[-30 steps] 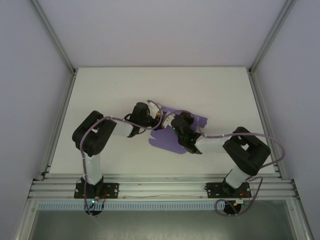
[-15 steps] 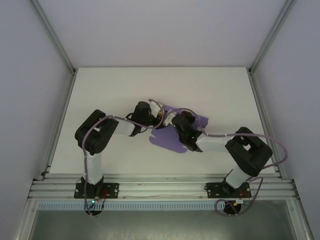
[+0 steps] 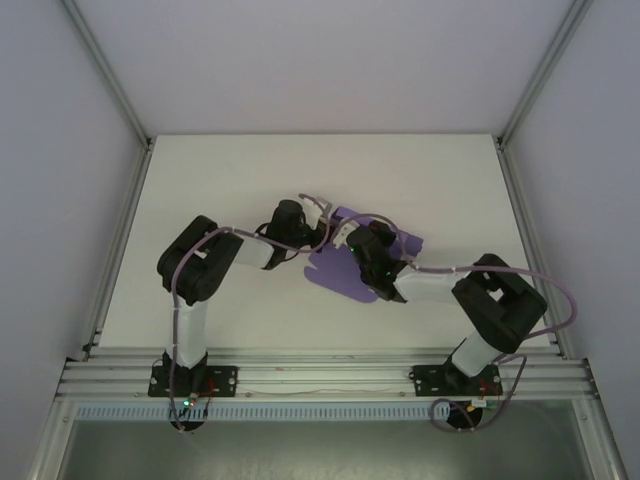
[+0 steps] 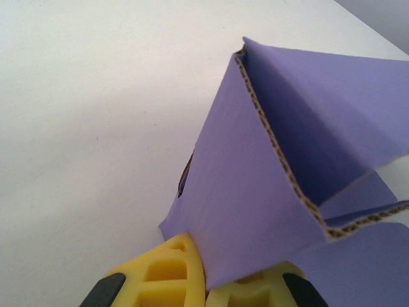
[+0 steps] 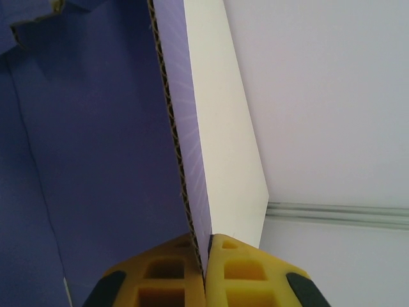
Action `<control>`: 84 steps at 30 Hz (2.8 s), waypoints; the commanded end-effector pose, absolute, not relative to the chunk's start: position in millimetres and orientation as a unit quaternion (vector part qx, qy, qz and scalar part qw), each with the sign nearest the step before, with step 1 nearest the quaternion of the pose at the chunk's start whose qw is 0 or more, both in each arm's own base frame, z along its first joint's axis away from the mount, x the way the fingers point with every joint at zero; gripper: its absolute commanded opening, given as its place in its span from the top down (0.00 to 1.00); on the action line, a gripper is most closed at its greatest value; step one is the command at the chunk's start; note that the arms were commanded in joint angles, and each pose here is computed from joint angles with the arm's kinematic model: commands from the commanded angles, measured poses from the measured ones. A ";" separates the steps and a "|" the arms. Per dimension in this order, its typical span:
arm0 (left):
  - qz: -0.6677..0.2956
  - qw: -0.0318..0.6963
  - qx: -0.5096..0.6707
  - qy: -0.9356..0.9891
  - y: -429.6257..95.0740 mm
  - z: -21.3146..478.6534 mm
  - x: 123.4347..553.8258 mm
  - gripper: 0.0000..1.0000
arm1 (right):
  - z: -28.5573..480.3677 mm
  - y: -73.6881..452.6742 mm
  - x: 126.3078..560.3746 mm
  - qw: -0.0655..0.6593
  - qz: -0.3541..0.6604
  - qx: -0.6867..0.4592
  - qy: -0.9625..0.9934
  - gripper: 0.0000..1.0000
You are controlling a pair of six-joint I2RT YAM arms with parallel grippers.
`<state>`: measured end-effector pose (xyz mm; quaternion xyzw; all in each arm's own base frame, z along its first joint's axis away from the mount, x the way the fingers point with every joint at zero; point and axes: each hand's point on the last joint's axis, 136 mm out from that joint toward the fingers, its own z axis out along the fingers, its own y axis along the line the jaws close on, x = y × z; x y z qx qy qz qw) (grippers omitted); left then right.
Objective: Assemble paper box
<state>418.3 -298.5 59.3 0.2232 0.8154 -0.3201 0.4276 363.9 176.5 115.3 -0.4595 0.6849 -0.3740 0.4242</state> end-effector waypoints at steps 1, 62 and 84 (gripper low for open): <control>-0.336 0.500 0.201 0.773 -308.3 117.9 430.9 0.99 | 58.5 201.5 341.0 0.385 -0.298 -0.559 0.671 1.00; -0.129 0.408 0.239 0.872 -203.9 101.6 373.0 1.00 | 125.3 192.3 373.9 0.433 -0.282 -0.509 0.688 0.65; -0.126 0.442 0.223 0.860 -202.9 118.2 381.5 0.78 | 135.1 170.5 387.2 0.440 -0.317 -0.490 0.683 1.00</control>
